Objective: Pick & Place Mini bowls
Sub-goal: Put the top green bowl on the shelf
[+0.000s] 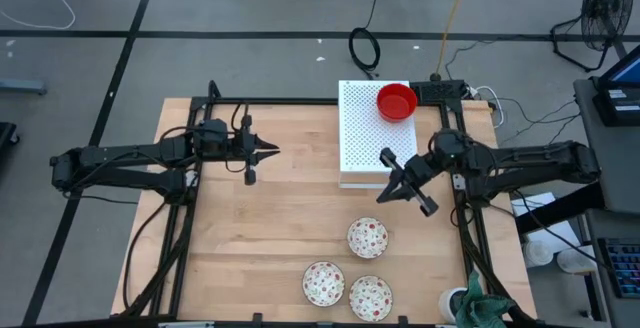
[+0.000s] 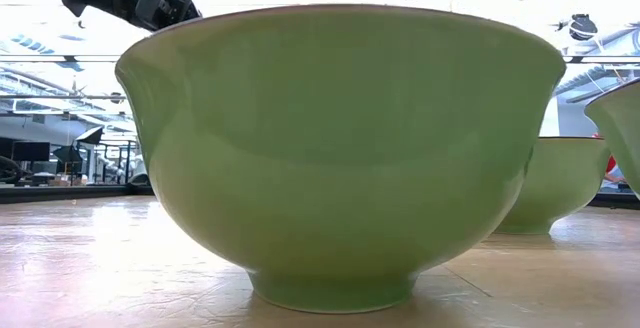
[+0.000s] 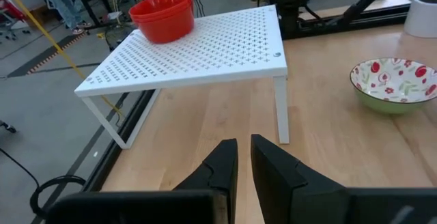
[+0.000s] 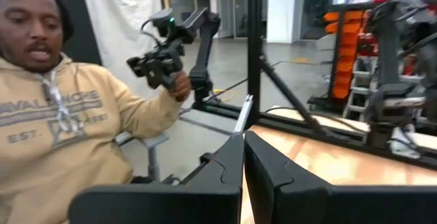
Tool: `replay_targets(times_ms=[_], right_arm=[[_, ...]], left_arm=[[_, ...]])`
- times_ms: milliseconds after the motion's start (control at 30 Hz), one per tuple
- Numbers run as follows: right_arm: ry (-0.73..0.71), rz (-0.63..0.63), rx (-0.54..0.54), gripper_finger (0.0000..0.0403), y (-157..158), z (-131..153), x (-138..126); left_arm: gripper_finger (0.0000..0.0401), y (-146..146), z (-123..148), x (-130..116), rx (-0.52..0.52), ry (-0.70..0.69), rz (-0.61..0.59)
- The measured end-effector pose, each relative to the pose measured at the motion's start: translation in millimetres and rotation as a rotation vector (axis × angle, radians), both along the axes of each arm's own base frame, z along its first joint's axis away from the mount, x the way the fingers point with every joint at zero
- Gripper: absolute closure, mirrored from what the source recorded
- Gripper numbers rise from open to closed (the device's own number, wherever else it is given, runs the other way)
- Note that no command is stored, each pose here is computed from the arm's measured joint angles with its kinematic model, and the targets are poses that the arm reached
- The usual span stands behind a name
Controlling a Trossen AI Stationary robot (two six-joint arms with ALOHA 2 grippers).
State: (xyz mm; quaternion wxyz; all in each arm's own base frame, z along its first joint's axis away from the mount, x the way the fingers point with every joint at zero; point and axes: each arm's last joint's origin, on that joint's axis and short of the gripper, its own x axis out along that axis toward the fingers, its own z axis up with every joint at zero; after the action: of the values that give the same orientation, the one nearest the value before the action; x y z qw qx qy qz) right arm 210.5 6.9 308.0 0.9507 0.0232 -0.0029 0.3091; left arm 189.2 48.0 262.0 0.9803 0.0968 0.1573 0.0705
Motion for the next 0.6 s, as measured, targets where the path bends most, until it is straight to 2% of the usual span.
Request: replay_targets(times_ms=[333, 600], right_arm=[[0.015, 0.053, -0.079, 0.0403, 10.9, -26.5, -2.5], [0.020, 0.057, -0.080, 0.0403, 11.7, -43.5, -5.4]], left_arm=[[0.0352, -0.1, 0.0, 0.0, 0.000, 0.000, -0.001], [0.0352, 0.1, 2.6, 0.8, -0.009, -0.030, 0.003]])
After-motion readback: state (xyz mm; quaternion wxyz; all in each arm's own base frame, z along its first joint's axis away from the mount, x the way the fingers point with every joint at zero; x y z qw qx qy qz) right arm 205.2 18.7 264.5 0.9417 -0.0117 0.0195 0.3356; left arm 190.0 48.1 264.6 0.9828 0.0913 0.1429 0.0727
